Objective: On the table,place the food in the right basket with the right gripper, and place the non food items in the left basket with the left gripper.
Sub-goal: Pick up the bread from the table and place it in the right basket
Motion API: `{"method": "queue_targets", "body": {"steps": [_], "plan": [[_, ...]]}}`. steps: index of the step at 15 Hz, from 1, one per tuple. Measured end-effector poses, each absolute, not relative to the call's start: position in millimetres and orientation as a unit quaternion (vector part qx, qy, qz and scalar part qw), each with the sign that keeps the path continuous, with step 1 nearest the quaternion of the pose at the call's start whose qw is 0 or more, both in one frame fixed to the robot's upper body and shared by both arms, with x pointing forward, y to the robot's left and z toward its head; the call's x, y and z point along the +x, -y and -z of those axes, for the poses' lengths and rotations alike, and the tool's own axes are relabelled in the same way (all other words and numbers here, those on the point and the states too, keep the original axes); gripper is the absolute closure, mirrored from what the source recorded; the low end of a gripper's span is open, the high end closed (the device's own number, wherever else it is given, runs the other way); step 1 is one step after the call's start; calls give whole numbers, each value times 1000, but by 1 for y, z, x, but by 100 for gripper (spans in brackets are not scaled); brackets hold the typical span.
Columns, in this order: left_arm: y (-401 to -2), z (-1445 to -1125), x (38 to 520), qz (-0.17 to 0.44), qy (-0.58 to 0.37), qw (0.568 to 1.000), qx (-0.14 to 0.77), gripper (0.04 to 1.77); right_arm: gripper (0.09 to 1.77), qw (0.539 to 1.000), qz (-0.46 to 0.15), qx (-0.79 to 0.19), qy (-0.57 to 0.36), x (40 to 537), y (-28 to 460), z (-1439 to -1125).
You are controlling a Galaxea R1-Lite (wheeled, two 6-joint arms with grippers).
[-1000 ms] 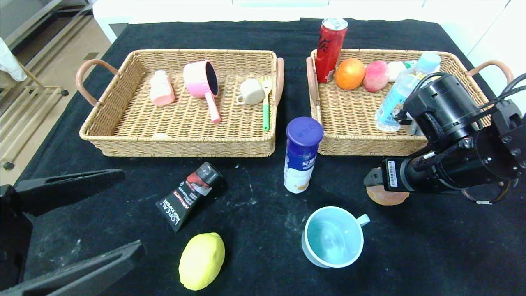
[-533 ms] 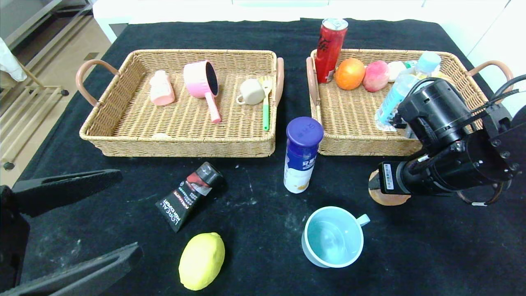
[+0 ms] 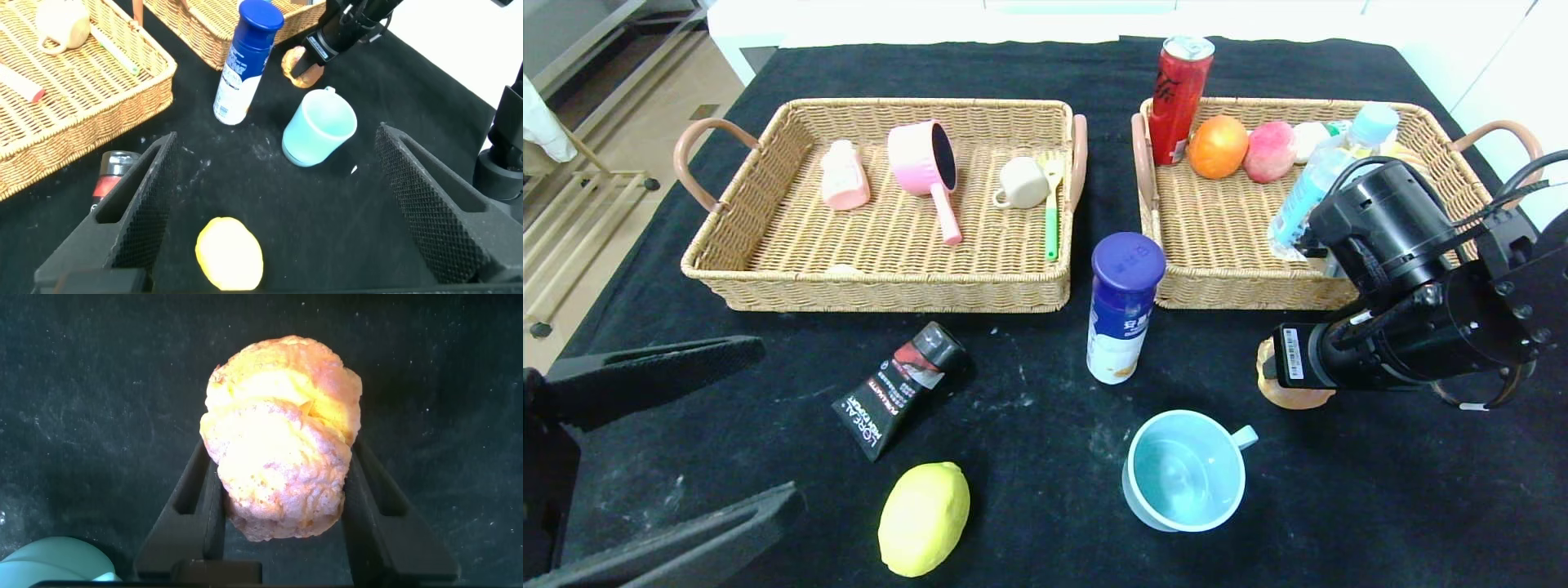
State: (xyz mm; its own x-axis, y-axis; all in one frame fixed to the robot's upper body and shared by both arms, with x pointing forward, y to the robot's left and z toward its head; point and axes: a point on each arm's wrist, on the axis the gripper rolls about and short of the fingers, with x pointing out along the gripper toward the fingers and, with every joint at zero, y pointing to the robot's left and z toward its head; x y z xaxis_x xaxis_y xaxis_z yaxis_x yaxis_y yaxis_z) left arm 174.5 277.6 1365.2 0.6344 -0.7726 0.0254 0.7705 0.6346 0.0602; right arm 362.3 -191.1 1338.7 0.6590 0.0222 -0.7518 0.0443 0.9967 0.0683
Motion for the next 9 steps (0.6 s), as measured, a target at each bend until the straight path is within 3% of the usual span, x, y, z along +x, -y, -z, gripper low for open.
{"method": "queue_targets", "body": {"steps": [9], "plan": [[-278,-1365,175,427,23,904,22,9,101,915,-6,46,-401,353,192,-1350]]}}
